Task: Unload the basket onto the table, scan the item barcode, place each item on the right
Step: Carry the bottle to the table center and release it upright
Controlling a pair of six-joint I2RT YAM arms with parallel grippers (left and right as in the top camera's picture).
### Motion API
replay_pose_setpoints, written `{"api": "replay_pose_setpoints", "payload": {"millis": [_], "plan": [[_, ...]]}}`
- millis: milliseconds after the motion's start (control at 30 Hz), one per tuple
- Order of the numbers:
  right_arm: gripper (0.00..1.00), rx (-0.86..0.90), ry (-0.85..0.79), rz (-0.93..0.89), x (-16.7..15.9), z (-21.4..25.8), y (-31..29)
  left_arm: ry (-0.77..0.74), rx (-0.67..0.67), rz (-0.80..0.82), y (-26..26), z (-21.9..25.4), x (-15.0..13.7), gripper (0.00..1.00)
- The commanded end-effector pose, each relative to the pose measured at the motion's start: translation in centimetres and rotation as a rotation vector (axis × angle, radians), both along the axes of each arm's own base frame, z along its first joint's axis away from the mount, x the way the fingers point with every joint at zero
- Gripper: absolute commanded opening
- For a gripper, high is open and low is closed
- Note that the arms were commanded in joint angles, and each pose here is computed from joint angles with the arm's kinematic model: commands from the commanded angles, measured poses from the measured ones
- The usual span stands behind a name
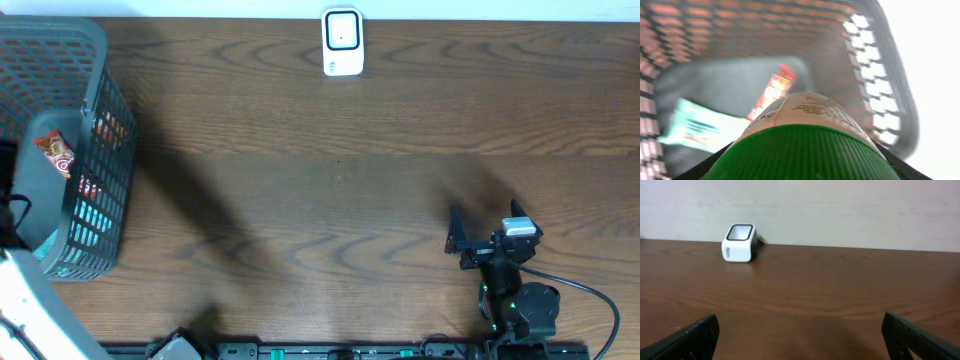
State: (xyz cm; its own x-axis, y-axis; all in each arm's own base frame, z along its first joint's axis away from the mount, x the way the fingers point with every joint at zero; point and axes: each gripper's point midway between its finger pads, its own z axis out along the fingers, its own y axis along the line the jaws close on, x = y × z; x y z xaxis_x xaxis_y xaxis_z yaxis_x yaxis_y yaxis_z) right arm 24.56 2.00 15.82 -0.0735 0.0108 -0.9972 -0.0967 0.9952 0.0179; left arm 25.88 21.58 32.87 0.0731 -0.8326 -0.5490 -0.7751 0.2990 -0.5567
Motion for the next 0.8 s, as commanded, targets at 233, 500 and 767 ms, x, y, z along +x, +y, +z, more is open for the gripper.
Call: {"api": "replay_pose_setpoints", "payload": {"millis": [233, 500, 767], "plan": [[0.99, 0.0, -0.001, -0.006, 0.0, -0.1, -0.2, -0.193, -0.254, -0.456, -14.1, 2.6, 5.8, 0.7], [0.99, 0.0, -0.001, -0.006, 0.0, -0.1, -0.2, 0.021, -0.188, -0.669, -25.3, -2.2, 9.6, 0.7], [0.99, -0.001, -0.001, -0.006, 0.0, -0.1, -0.2, 0.339, -0.159, -0.693, -34.9, -12.9, 11.4, 0.7]]}}
